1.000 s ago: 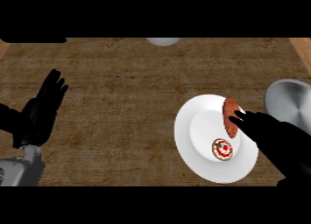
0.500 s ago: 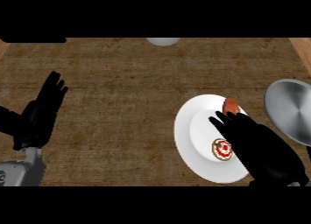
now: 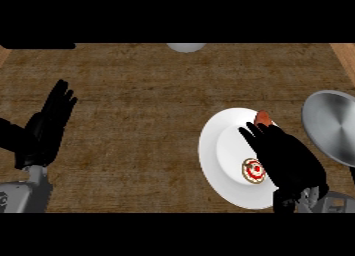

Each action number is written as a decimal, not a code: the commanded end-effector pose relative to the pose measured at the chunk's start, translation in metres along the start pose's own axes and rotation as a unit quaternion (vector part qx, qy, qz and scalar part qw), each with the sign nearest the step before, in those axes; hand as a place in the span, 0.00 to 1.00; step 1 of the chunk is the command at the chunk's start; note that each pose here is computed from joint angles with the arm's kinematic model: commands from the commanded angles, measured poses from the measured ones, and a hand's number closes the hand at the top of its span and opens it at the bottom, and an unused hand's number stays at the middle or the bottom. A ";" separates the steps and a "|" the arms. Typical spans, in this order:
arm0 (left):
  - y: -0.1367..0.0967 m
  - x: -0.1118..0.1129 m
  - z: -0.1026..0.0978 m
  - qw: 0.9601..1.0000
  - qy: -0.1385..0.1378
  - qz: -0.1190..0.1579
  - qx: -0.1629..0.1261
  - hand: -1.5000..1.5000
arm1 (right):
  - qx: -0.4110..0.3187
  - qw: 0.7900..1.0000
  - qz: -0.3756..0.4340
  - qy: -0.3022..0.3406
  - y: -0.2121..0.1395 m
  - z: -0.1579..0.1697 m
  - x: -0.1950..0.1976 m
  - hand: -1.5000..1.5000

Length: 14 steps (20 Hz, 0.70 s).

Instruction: Pick the cupcake from the plate and place it in the pan

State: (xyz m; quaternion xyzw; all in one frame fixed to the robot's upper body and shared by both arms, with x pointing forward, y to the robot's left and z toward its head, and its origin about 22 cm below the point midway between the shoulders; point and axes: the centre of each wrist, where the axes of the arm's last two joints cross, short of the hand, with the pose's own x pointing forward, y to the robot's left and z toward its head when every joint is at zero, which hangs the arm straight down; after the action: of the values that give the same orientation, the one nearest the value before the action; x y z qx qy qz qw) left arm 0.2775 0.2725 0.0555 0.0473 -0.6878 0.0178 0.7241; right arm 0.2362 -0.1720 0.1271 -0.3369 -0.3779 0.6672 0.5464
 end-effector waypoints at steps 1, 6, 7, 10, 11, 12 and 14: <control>0.015 0.014 0.006 1.000 0.004 -0.001 -0.007 0.50 | 0.010 1.000 -0.005 -0.005 0.010 -0.014 -0.003 0.00; 0.005 0.014 -0.004 1.000 0.002 0.010 0.002 0.50 | 0.027 1.000 0.012 0.008 0.017 -0.027 -0.009 0.00; 0.004 0.006 -0.009 1.000 0.005 0.005 0.000 0.50 | 0.025 1.000 0.003 0.005 0.015 -0.044 -0.006 0.00; 0.003 0.002 -0.014 1.000 0.003 -0.006 -0.001 0.50 | 0.034 0.999 0.008 0.003 0.045 -0.043 -0.016 0.00; 0.002 -0.013 0.018 1.000 -0.009 0.004 0.011 0.50 | 0.025 1.000 -0.001 -0.003 0.036 -0.051 -0.009 0.00; -0.008 -0.002 -0.006 1.000 -0.007 0.002 0.001 0.50 | 0.025 1.000 0.002 -0.004 0.039 -0.033 0.006 0.00; -0.007 0.008 0.001 1.000 0.000 0.004 0.005 0.50 | 0.015 1.000 -0.010 -0.006 0.043 -0.048 -0.014 0.00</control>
State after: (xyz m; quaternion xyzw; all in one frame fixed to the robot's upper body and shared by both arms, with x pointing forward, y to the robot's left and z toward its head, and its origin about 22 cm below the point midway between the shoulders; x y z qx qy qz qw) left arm 0.2788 0.2692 0.0593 0.0475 -0.6887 0.0207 0.7232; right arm 0.2575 -0.1748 0.0774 -0.3225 -0.3623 0.6763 0.5544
